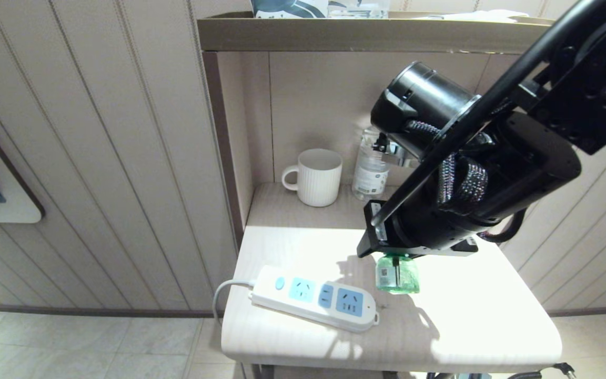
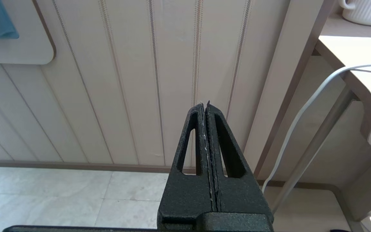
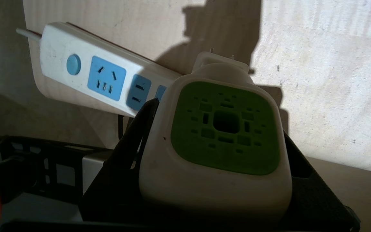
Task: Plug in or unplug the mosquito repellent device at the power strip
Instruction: Insert the plug into the socket
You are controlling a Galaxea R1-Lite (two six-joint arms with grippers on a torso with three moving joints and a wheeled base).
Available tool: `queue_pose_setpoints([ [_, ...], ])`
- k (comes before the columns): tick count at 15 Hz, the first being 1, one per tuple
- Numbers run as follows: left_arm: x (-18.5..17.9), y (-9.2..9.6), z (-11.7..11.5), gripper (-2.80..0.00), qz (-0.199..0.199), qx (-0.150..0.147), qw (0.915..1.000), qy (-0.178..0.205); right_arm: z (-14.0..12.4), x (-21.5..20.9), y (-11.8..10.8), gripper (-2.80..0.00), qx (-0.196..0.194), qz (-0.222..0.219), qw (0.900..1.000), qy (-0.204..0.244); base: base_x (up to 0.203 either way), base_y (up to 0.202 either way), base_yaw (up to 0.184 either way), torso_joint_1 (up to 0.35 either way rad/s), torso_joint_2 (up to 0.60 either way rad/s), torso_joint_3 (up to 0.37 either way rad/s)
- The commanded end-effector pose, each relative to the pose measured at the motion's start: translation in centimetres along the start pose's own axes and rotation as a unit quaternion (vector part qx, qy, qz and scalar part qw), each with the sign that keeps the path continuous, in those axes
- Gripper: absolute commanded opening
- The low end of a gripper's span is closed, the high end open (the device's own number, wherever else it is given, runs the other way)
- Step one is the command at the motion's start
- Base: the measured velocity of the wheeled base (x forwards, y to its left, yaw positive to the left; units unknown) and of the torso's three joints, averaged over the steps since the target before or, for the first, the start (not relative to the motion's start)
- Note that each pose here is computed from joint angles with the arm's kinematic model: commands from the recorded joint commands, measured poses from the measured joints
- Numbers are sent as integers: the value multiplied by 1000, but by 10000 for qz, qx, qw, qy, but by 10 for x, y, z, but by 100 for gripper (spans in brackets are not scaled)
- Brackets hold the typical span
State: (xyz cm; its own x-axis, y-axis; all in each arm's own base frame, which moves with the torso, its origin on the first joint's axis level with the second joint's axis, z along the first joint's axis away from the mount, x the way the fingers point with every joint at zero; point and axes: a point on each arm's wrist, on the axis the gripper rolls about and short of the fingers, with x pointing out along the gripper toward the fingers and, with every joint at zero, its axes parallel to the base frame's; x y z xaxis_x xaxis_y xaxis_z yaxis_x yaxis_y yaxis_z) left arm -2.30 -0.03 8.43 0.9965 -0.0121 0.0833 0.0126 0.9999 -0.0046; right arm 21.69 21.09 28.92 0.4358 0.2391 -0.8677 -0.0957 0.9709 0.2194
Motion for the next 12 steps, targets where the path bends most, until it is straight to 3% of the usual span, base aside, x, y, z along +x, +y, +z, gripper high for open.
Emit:
queue_pose_setpoints([
  [1, 0, 0, 0, -280, -1, -2, 10000, -5, -2, 1, -1, -280, -24, -50, 9999, 142, 0, 0, 0, 0, 0, 0],
  [12, 0, 0, 0, -280, -1, -2, 10000, -5, -8, -28, -11, -280, -436, 44, 9990, -95, 0, 0, 0, 0, 0, 0],
])
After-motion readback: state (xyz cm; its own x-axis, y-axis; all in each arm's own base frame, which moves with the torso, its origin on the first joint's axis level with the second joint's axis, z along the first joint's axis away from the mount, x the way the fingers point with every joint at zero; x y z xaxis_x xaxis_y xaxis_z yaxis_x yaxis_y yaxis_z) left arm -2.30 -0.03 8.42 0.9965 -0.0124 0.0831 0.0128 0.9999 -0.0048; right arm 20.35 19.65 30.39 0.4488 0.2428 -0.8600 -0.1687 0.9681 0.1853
